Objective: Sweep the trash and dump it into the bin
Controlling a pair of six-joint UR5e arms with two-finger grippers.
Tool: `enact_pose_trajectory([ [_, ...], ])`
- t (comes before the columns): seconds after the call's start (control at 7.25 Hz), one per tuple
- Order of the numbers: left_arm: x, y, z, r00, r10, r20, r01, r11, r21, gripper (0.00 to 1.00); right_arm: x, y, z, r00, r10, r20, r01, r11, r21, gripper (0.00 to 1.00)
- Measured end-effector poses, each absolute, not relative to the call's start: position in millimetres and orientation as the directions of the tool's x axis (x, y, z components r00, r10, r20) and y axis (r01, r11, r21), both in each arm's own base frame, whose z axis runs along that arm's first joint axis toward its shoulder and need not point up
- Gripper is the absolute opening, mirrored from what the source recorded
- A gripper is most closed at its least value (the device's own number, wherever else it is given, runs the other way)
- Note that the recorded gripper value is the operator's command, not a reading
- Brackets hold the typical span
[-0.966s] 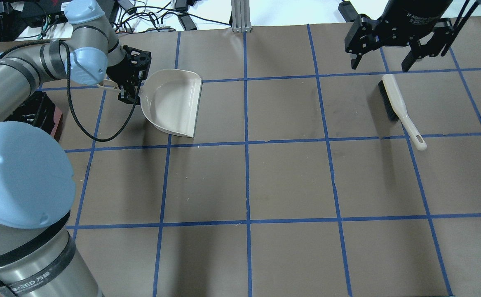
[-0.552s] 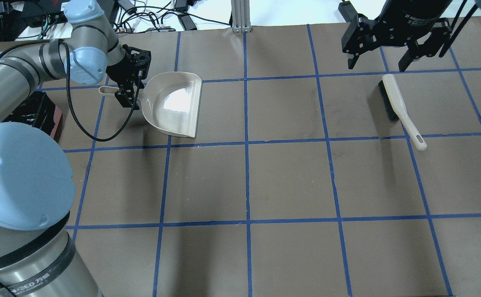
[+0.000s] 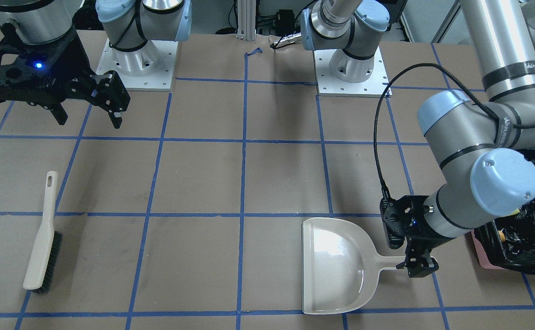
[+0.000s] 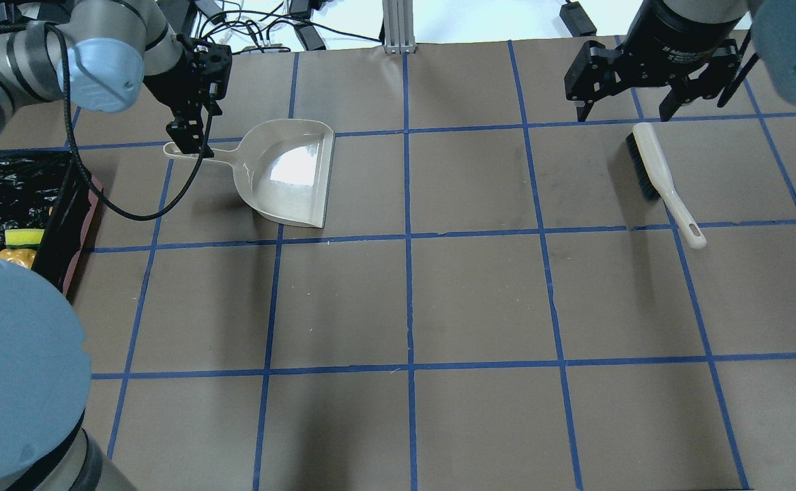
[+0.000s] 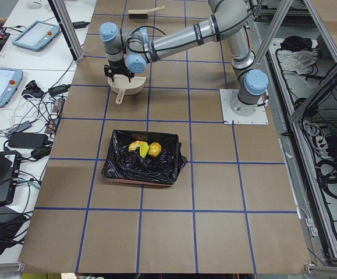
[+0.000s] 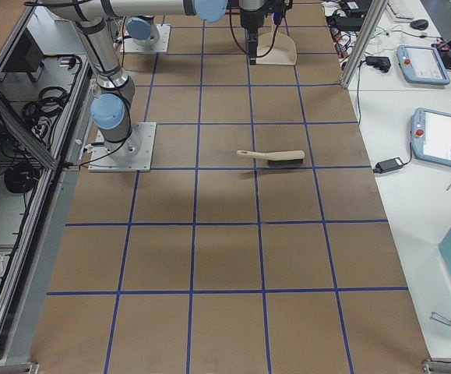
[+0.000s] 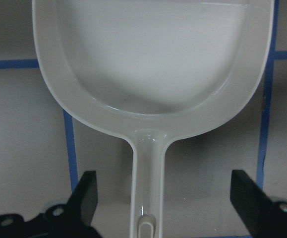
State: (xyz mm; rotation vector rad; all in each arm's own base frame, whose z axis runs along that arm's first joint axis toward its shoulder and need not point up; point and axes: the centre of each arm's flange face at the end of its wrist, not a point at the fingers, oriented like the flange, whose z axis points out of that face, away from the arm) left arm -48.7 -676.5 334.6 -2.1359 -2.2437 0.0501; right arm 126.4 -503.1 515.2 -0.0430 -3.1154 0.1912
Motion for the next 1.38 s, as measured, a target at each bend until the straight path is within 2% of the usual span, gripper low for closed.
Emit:
enact_pose_trajectory([
  [0.41, -64, -638, 404, -0.453, 0.890, 0.042, 0.887, 0.455, -0.073, 1.00, 139, -503, 516, -0.999, -0.038, 0.009, -0.038, 0.989, -0.144, 1.00],
  [0.55, -68, -630, 421, -0.597, 0.802, 0.037, 0.798, 0.598, -0.079, 1.00, 140, -505, 518, -0.999, -0.041, -0.018, -0.038, 0.987, -0.153, 1.00],
  [0.83, -72, -612, 443, -0.813, 0.580, 0.044, 0.577, 0.814, -0.063, 1.00, 141, -506, 519, -0.998, -0.043, -0.041, -0.036, 0.987, -0.156, 1.00],
  [1.1, -74, -591, 462, -0.957, 0.285, 0.054, 0.285, 0.959, -0.012, 1.00, 140, -505, 519, -0.998, -0.043, -0.035, -0.037, 0.987, -0.157, 1.00],
  [1.38, -101, -560, 484, -0.991, 0.129, 0.019, 0.130, 0.991, 0.014, 1.00, 140, -505, 519, -0.999, -0.043, -0.033, -0.037, 0.987, -0.158, 1.00],
])
